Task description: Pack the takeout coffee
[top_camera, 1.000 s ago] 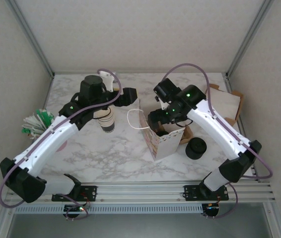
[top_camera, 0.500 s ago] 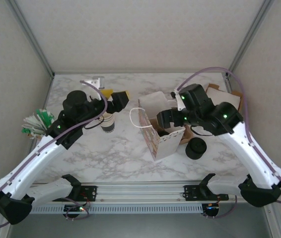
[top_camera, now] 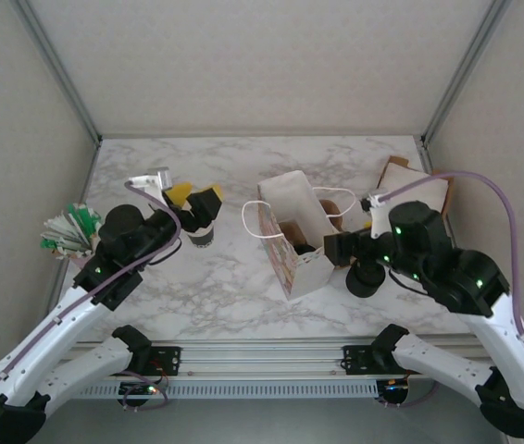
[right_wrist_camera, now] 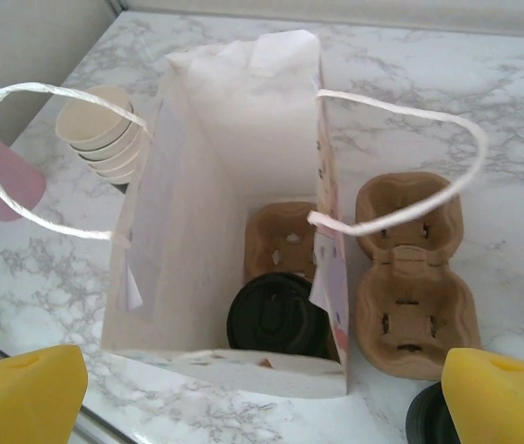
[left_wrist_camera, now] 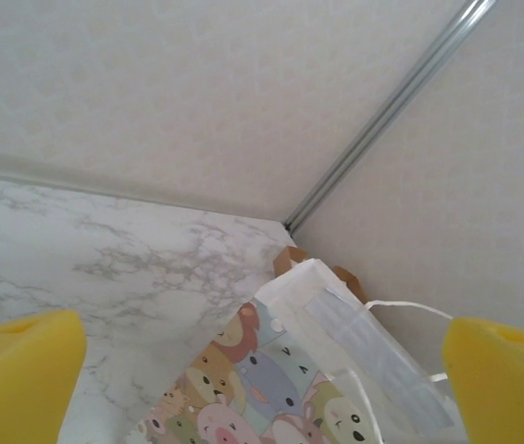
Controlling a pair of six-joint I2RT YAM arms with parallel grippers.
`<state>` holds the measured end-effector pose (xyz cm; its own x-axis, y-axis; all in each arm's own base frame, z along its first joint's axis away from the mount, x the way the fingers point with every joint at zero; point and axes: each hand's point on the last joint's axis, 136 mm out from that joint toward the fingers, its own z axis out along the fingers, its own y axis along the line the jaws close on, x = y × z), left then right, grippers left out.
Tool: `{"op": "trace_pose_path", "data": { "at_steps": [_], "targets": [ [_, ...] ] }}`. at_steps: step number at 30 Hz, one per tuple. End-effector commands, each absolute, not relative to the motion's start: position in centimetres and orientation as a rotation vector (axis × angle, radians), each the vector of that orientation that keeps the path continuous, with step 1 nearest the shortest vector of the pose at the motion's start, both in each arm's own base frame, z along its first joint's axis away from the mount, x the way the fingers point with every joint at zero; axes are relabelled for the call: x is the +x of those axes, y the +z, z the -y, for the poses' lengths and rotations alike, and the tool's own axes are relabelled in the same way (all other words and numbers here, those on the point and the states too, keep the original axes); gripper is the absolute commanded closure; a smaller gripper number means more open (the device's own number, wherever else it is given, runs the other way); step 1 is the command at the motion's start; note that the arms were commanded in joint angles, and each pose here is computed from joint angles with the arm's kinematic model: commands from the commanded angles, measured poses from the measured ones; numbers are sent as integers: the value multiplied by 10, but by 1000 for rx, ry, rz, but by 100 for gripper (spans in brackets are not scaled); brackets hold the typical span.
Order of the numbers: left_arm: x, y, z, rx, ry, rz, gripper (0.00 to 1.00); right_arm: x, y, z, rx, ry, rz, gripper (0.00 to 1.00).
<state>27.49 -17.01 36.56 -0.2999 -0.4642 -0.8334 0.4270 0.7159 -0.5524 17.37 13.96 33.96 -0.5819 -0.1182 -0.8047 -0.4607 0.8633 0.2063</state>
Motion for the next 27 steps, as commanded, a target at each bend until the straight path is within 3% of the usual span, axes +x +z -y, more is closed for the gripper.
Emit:
{"op": "trace_pose_path", "data": {
  "at_steps": [1, 16, 27],
  "targets": [
    [276, 365, 161, -78, -849, -1622, 1, 174, 331, -126, -370, 457, -2139, 1],
    [288, 327, 153, -140, -750, -1698, 1, 164, 280, -104, -237, 453, -2171, 1],
    [281, 317, 150, -140, -741, -1767, 0, 148, 256, -123, -200, 643, -2258, 2]
  ]
}}
